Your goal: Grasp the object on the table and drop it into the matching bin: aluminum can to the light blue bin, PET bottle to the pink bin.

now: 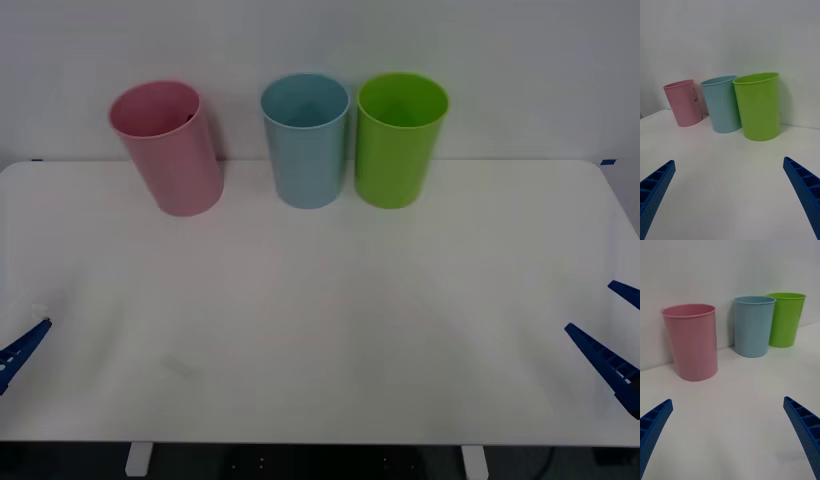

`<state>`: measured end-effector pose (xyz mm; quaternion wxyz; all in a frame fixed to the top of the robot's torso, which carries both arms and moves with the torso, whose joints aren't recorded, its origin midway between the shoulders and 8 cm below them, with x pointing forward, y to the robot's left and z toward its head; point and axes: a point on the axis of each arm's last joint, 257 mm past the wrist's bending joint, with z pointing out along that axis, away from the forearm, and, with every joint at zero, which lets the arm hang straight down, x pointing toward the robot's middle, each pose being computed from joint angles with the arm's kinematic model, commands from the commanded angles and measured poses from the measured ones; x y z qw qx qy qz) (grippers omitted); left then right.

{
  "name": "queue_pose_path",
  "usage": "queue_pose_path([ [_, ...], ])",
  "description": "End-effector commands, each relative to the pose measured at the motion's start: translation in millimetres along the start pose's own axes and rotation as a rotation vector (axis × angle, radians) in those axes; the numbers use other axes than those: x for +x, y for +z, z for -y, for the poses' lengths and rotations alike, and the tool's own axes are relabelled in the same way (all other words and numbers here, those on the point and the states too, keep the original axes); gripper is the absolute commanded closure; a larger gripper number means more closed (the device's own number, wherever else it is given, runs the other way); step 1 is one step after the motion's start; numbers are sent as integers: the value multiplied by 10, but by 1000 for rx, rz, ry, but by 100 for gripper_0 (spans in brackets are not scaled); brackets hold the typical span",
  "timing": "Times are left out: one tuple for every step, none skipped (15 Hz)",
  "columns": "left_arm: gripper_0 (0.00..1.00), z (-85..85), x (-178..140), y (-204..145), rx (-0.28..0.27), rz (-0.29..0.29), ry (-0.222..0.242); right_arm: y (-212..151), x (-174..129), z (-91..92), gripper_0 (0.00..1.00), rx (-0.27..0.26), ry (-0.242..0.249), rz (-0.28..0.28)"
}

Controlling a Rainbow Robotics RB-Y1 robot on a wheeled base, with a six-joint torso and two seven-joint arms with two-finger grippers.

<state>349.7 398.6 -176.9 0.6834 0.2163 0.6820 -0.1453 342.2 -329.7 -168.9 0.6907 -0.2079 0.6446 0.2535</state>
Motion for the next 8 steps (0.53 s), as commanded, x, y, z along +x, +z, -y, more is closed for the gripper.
queue_pose_path([
  [0,61,83,-27,9,-18,8,0,0,0,0,0,0,0],
  [0,85,106,-33,13,-22,6,0,0,0,0,0,0,0],
  [0,115,123,-27,21,-24,-3,0,0,0,0,0,0,0],
  [0,126,141,-16,21,-27,-12,0,0,0,0,0,0,0],
  [0,137,151,-11,24,-29,-14,0,0,0,0,0,0,0],
  [0,137,151,-11,24,-29,-14,0,0,0,0,0,0,0],
  [0,137,151,-11,24,-29,-14,0,0,0,0,0,0,0],
  [0,137,151,-11,24,-29,-14,0,0,0,0,0,0,0],
])
